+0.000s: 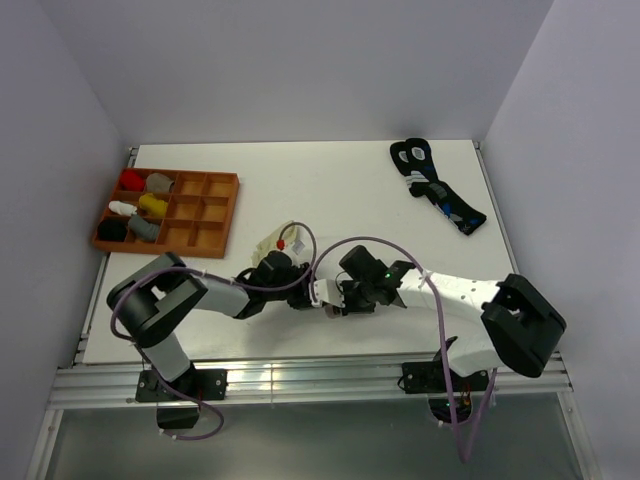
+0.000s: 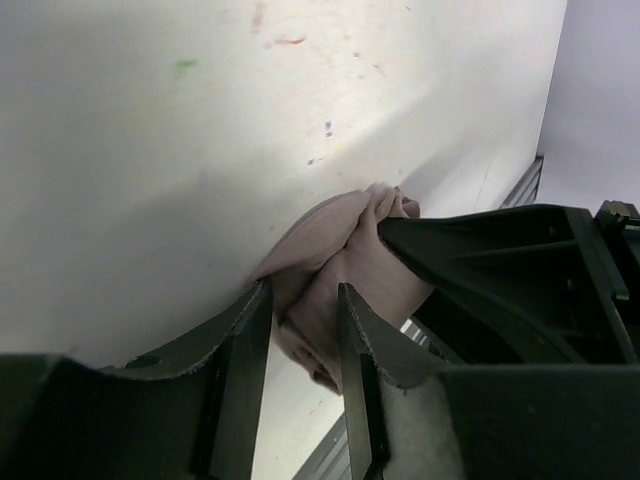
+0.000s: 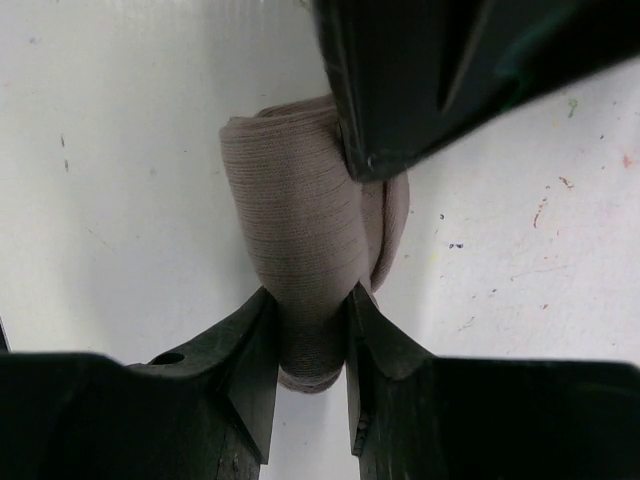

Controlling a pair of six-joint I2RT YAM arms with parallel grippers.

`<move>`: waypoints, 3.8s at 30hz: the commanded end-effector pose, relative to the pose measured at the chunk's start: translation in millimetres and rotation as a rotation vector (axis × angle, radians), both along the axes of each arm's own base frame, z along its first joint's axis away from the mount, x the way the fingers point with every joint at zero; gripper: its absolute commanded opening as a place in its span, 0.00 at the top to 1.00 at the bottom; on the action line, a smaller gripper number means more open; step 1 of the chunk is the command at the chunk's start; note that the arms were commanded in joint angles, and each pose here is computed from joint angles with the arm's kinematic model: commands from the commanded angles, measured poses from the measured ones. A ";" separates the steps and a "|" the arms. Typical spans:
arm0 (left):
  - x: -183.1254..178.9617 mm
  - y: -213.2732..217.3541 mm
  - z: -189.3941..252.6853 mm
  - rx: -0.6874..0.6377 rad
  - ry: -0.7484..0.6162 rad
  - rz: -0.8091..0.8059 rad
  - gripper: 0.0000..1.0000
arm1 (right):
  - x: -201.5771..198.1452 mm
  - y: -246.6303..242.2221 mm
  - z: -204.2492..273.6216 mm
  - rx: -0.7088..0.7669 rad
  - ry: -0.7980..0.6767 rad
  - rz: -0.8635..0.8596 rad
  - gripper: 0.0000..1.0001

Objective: Roll the socks
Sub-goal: Roll the sock at the center of the board, then pick up the sock at the center of the board.

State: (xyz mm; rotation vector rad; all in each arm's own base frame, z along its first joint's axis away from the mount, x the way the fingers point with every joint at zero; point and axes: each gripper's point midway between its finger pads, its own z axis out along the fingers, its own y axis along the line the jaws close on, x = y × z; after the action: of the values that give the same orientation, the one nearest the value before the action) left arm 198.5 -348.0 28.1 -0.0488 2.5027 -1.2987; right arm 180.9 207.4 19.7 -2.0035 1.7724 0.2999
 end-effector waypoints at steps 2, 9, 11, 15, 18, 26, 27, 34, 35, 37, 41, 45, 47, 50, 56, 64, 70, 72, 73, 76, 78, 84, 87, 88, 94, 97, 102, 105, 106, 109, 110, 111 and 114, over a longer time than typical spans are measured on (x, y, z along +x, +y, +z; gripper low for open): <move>6.5 29.4 -9.0 0.105 -0.007 0.200 0.60 | -26.8 -36.0 -31.0 -0.188 0.163 -0.083 0.85; -16.5 54.6 2.5 0.089 -0.032 0.351 0.56 | -29.9 -30.6 -31.3 -0.231 0.266 -0.126 0.85; -22.0 51.6 6.6 0.089 -0.045 0.351 0.55 | -28.6 -27.4 -31.9 -0.240 0.291 -0.146 0.85; -42.0 29.1 12.3 0.069 -0.067 0.314 0.54 | -32.7 -24.3 -31.2 -0.258 0.364 -0.172 0.85; -50.4 16.7 5.0 0.058 -0.062 0.317 0.53 | -34.9 -21.5 -29.3 -0.257 0.427 -0.197 0.85; -38.5 7.0 -2.8 0.011 -0.049 0.444 0.51 | -34.1 -19.8 -22.0 -0.243 0.609 -0.280 0.86; -33.6 6.1 -2.3 0.008 -0.054 0.470 0.51 | -37.1 -20.8 -18.6 -0.235 0.649 -0.288 0.86; -22.8 -3.5 -18.2 -0.049 -0.007 0.584 0.51 | -38.8 -19.0 -16.3 -0.220 0.748 -0.313 0.86; -21.7 -3.5 -19.4 -0.061 -0.001 0.599 0.51 | -37.9 -17.1 -14.8 -0.213 0.758 -0.313 0.87; -20.9 0.4 -24.9 -0.084 0.018 0.643 0.51 | -42.4 -16.1 -13.4 -0.211 0.802 -0.313 0.86; -23.2 -1.0 -30.3 -0.091 0.033 0.680 0.51 | -41.6 -12.2 -8.7 -0.188 0.865 -0.321 0.87; -23.4 1.6 -36.1 -0.085 0.046 0.723 0.50 | -43.4 -8.3 0.4 -0.165 0.927 -0.321 0.87; -22.6 3.9 -36.1 -0.090 0.052 0.752 0.50 | -42.4 -5.3 4.3 -0.151 0.932 -0.315 0.87; -19.5 8.4 -34.9 -0.100 0.055 0.789 0.50 | -44.4 -5.2 8.3 -0.149 0.943 -0.306 0.87; -14.7 7.7 -30.8 -0.100 0.046 0.817 0.49 | -47.7 -10.5 5.1 -0.162 0.933 -0.301 0.88; -7.6 13.9 -28.4 -0.110 0.043 0.853 0.49 | -52.5 -19.1 -2.4 -0.184 0.913 -0.296 0.88; -3.6 9.2 -25.6 -0.102 0.032 0.840 0.48 | -55.9 -23.6 -6.4 -0.193 0.906 -0.292 0.88; -1.5 6.9 -25.0 -0.104 0.036 0.843 0.48 | -56.6 -24.1 -5.4 -0.191 0.900 -0.285 0.89; -1.5 6.4 -24.2 -0.113 0.042 0.846 0.48 | -58.2 -24.5 -5.4 -0.192 0.899 -0.281 0.89; -1.5 4.4 -26.5 -0.107 0.048 0.843 0.48 | -59.6 -25.1 -3.1 -0.185 0.895 -0.272 0.89; -1.6 1.3 -29.4 -0.084 0.048 0.838 0.47 | -61.8 -24.5 0.9 -0.176 0.904 -0.255 0.89; -1.5 0.6 -31.5 -0.082 0.058 0.845 0.47 | -69.1 -24.9 7.7 -0.168 0.934 -0.203 0.88; -0.8 -0.3 -32.3 -0.080 0.052 0.846 0.46 | -75.0 -25.8 10.2 -0.168 0.953 -0.166 0.89; -0.4 -1.0 -32.0 -0.078 0.048 0.845 0.46 | -77.1 -26.2 10.3 -0.171 0.960 -0.158 0.88; 2.6 -7.3 -32.1 -0.080 0.035 0.842 0.44 | -85.5 -27.5 20.0 -0.163 1.009 -0.102 0.89; 2.7 -10.3 -34.7 -0.064 0.035 0.837 0.44 | -85.4 -25.6 22.0 -0.150 1.014 -0.089 0.89; 1.1 -13.0 -40.6 -0.044 0.048 0.830 0.47 | -78.8 -19.8 27.8 -0.126 0.984 -0.087 0.89; -1.0 -15.1 -45.8 -0.021 0.061 0.819 0.51 | -70.2 -15.9 28.3 -0.108 0.935 -0.107 0.89; -1.8 -17.0 -45.1 -0.025 0.066 0.815 0.53 | -68.3 -13.8 30.2 -0.101 0.927 -0.108 0.89; -4.2 -18.4 -49.4 -0.016 0.081 0.807 0.60 | -63.6 -9.4 36.4 -0.077 0.913 -0.113 0.89; -4.7 -18.5 -50.5 -0.010 0.083 0.805 0.64 | -62.9 -9.4 37.5 -0.076 0.907 -0.114 0.89; -5.7 -18.2 -51.2 -0.003 0.083 0.802 0.67 | -62.2 -9.0 38.6 -0.072 0.902 -0.113 0.89; -7.0 -18.6 -51.5 0.008 0.086 0.796 0.82 | -60.2 -9.2 39.8 -0.070 0.878 -0.115 0.89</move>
State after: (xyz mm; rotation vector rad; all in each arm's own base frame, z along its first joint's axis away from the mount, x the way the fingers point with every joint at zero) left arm 178.1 -406.5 33.7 -1.0241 2.0820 -1.2826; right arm 158.8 180.4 25.8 -1.9773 2.4152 0.9813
